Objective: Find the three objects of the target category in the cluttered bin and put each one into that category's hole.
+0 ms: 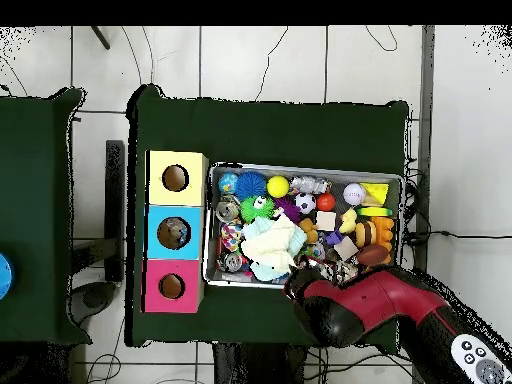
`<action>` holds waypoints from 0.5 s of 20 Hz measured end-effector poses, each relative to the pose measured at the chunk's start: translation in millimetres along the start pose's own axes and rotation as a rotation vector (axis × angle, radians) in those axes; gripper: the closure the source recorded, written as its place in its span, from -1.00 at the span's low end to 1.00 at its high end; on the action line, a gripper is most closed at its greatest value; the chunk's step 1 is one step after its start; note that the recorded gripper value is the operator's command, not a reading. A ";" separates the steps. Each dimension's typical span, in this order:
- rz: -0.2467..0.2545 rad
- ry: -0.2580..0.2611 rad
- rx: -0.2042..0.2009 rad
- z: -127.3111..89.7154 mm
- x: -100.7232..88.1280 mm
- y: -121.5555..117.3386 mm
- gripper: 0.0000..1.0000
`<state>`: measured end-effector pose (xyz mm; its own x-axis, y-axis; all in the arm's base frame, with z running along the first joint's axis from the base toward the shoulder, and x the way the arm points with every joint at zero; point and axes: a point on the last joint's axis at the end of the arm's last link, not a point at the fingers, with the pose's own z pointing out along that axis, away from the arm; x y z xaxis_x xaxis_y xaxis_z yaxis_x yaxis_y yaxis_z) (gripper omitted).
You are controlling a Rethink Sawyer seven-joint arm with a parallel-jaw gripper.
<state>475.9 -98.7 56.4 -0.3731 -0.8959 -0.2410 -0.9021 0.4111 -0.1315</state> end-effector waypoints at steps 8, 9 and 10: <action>0.129 0.039 -0.110 -8.2 -5.8 4.3 1.00; 0.138 0.043 -0.120 -9.0 -6.5 4.8 1.00; 0.152 0.053 -0.141 -10.1 -7.9 6.2 1.00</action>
<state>471.1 -90.7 67.2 -0.5147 -0.8347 -0.1961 -0.8546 0.5179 0.0388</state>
